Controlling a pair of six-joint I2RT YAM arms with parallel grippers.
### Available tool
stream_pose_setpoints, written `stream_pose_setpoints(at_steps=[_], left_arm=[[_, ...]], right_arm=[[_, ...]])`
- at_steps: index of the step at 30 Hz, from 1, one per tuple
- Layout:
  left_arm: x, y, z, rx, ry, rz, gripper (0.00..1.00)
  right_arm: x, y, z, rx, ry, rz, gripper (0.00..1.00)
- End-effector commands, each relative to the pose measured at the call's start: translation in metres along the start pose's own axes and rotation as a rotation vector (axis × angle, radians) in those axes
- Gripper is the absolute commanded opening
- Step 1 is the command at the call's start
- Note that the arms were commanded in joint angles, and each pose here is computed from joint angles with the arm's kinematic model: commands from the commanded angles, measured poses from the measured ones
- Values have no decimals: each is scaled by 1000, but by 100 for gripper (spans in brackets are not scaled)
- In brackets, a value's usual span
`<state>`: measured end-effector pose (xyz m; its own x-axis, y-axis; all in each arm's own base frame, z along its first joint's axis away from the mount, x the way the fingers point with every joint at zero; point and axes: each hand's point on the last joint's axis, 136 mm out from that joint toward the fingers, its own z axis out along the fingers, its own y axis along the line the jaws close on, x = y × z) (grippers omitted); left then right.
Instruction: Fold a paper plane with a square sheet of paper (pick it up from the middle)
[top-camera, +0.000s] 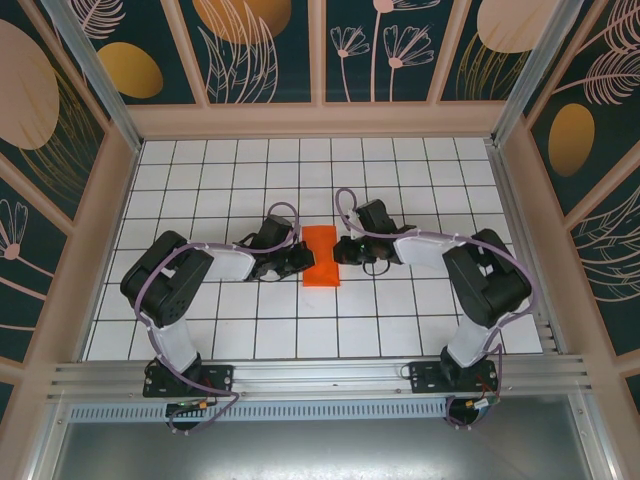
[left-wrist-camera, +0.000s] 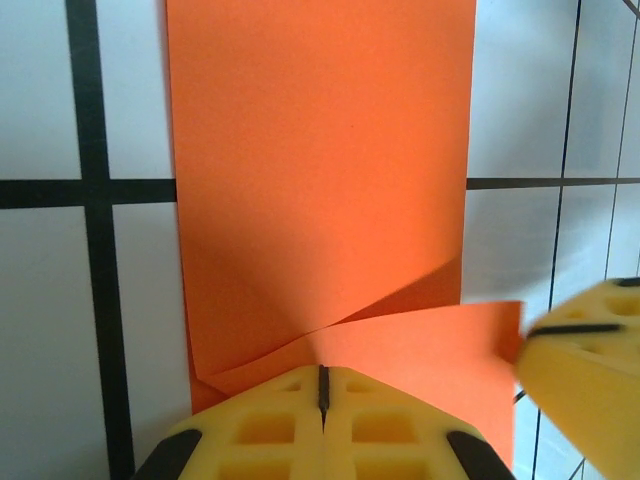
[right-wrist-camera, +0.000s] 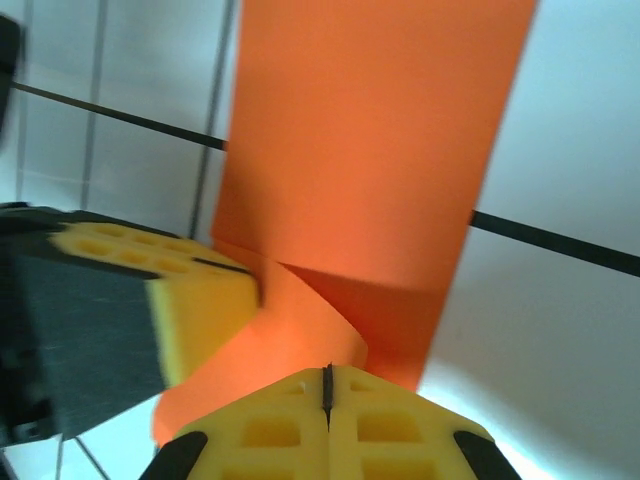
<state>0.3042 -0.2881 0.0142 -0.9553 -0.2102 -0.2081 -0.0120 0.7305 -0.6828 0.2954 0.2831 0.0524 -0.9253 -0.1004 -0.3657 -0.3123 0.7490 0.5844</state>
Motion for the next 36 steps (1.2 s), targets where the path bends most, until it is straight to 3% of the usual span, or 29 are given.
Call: stream_pose_setpoints(at_steps=[1, 16, 36], left_arm=[[14, 28, 3, -99, 24, -33, 0], [13, 29, 3, -104, 17, -47, 0], [23, 61, 7, -206, 14, -99, 0]], right_arm=[[-2, 23, -13, -29, -23, -11, 2], [45, 16, 18, 28, 116, 31, 0], [65, -11, 23, 149, 195, -1, 0]])
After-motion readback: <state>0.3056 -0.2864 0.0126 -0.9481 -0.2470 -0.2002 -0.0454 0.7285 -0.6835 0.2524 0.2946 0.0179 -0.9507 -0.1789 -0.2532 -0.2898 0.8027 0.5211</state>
